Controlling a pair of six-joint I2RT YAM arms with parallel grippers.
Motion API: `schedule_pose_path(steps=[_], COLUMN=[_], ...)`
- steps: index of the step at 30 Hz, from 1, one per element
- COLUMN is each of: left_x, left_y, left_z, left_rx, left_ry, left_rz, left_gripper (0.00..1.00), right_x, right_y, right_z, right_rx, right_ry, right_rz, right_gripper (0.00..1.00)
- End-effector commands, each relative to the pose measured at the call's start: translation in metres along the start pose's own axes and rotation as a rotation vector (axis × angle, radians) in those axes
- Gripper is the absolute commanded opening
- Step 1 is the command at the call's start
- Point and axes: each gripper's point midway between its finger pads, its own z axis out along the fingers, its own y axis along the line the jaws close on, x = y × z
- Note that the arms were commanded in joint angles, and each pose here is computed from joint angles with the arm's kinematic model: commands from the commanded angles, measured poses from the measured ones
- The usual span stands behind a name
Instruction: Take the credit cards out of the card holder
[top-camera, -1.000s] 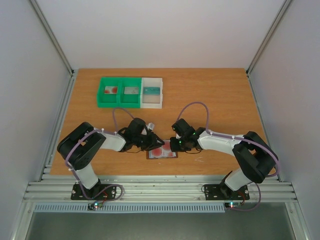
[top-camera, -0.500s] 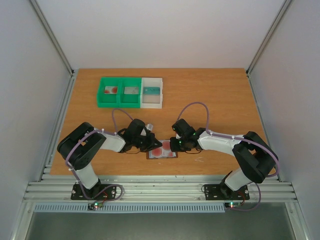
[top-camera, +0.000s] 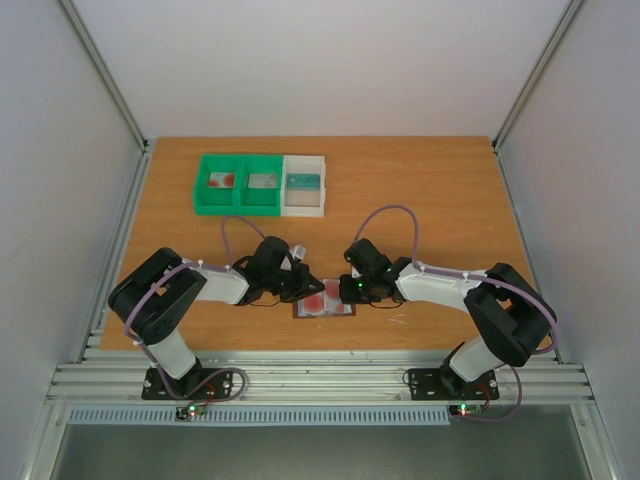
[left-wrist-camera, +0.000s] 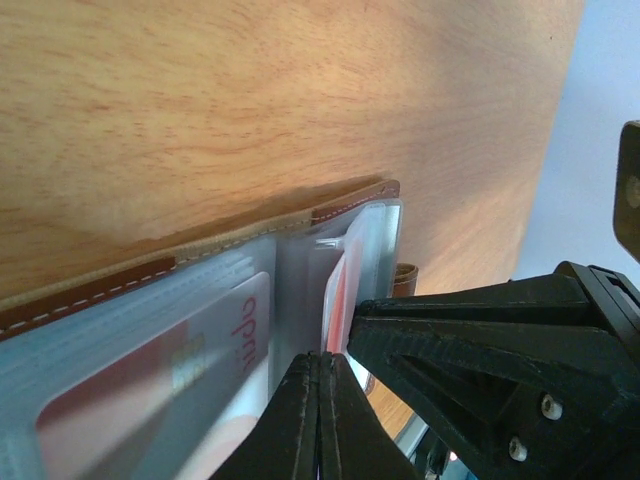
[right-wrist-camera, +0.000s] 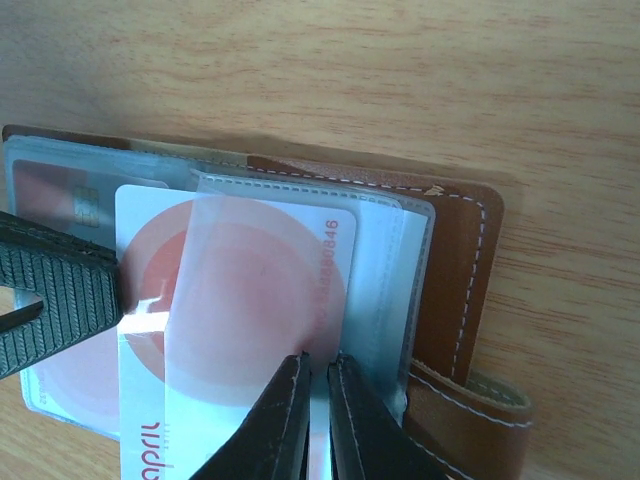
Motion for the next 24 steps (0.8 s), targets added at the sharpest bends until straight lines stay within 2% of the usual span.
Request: schedule_pose_path(steps=[1, 7, 8, 14, 16, 21, 24], left_x=[-0.0029, -0.0029, -0.003, -0.0031, -0.0026, -0.0028, -0.0034], left_y=[-0.0132, -0.0098, -0.0092, -0.0059, -0.006, -0.0094, -0.0074], left_z=[0.0004, 0.0028, 0.0031, 0.0028, 0.0033, 0.0043, 0.0045], left_rx=[0.053, 0.049, 0.047, 0.041, 0.047, 0.076, 0.069], left_ry=[-0.013, -0.009, -0.011, -0.019, -0.017, -0.018, -0.022], left_rz=[0.029, 0.021, 0.021, 0.021, 0.021, 0.013, 0.008], left_gripper=[0.05, 0.16, 0.16, 0.02, 0.02, 0.08, 0.08], right_x=[0.0137, 0.0136, 0.0142, 0.0163, 0.0157, 0.0166, 0.0165], right_y=[-0.0146, -0.0153, -0.0157, -0.018, -0.0172, -0.0156, -0.0157], right_z=[0.01, 0.0102, 0.0103, 0.011, 0.0108, 0.0117, 0.011], right_rx=[0.043, 0.045, 0.046, 0.049, 0.044, 0.031, 0.034], right_ry=[0.035, 0.032, 0.033, 0.032, 0.031, 0.033, 0.033], right_rz=[0.024, 0.025, 0.025, 0.03, 0.03, 0.034, 0.031], right_gripper=[0.07, 0.07, 0.07, 0.07, 0.07, 0.06, 0.06])
